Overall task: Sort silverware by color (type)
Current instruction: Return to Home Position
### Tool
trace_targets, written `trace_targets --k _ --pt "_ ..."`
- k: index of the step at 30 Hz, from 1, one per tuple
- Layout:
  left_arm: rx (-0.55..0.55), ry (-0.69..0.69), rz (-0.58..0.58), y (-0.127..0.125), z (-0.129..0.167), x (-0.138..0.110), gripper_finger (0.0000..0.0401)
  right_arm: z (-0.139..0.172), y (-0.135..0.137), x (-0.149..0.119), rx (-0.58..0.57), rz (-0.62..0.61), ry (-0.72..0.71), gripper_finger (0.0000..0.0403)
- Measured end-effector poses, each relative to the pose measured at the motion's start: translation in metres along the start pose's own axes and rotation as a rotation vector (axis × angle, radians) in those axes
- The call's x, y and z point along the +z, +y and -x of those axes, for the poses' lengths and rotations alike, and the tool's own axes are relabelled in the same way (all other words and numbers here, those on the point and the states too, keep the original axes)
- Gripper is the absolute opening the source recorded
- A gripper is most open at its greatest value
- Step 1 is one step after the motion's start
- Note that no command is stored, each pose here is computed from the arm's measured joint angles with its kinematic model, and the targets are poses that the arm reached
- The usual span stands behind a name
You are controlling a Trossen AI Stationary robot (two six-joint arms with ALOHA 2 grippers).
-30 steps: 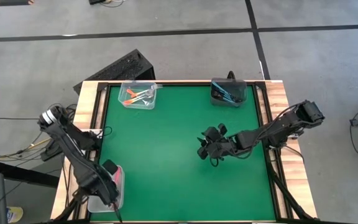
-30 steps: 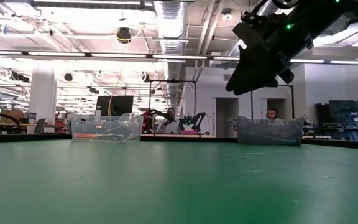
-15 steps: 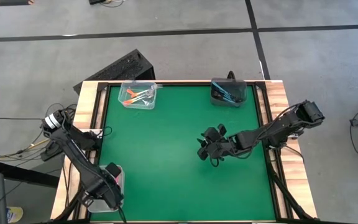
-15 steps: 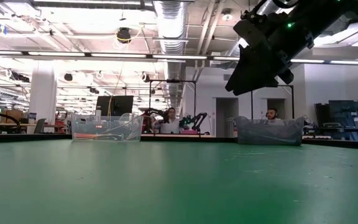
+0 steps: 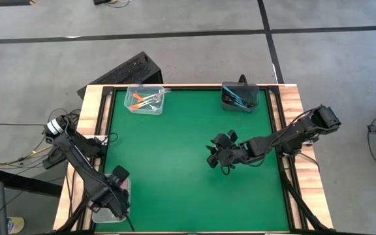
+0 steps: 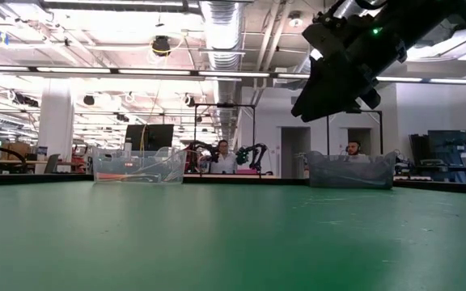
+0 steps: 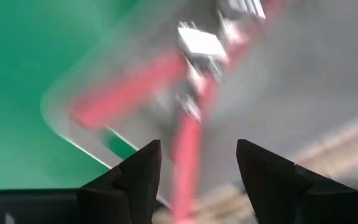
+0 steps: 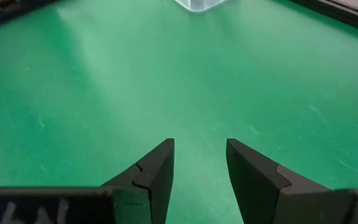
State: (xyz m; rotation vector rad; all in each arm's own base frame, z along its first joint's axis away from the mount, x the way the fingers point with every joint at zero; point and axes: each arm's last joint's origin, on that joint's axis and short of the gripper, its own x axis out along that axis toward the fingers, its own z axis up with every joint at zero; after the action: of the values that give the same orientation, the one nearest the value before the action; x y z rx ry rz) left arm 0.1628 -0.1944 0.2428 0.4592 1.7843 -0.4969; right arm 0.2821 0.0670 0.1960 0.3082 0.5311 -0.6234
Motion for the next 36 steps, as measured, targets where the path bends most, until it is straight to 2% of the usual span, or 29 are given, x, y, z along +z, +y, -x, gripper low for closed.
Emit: trace_targets --k 3,8,11,14,16,18,20,24,28,33,36 --pt "0.117 -0.203 -0.035 0.004 0.014 0.002 0.0191 0.000 0.004 0.004 0.033 0.005 -0.039 0.0171" --pt "0.371 -0.685 -0.088 0.016 0.043 -0.002 0.0161 0.011 0.022 0.011 0.156 0.082 -0.150 0.0171" --pt "0.473 -0.945 -0.075 0.029 0.049 -0.008 0.0139 0.022 0.034 0.011 0.227 0.153 -0.210 0.0170" --pt "0.510 -1.122 -0.002 0.053 0.034 -0.015 0.0116 0.040 0.044 0.012 0.395 0.303 -0.230 0.0157" --pt "0.519 -1.238 0.099 0.071 0.021 -0.020 0.0101 0.055 0.049 0.014 0.524 0.373 -0.262 0.0136" --pt "0.520 -1.348 0.219 0.093 0.010 -0.028 0.0085 0.069 0.051 0.016 0.576 0.421 -0.298 0.0106" --pt "0.504 -1.454 0.265 0.112 0.000 -0.037 0.0070 0.079 0.048 0.021 0.589 0.456 -0.327 0.0072" --pt "0.508 -1.567 0.290 0.146 -0.009 -0.054 0.0039 0.085 0.034 0.033 0.560 0.474 -0.341 0.0014" --pt "0.522 -1.587 0.334 0.170 -0.007 -0.070 0.0011 0.073 -0.001 0.036 0.495 0.447 -0.348 0.0019" --pt "0.453 -1.604 0.400 0.179 -0.006 -0.086 0.0002 0.061 -0.048 0.034 0.621 0.271 -0.421 0.0010" --pt "0.435 -1.556 0.425 0.175 -0.010 -0.095 0.0000 0.066 -0.068 0.028 0.636 0.216 -0.450 0.0009"
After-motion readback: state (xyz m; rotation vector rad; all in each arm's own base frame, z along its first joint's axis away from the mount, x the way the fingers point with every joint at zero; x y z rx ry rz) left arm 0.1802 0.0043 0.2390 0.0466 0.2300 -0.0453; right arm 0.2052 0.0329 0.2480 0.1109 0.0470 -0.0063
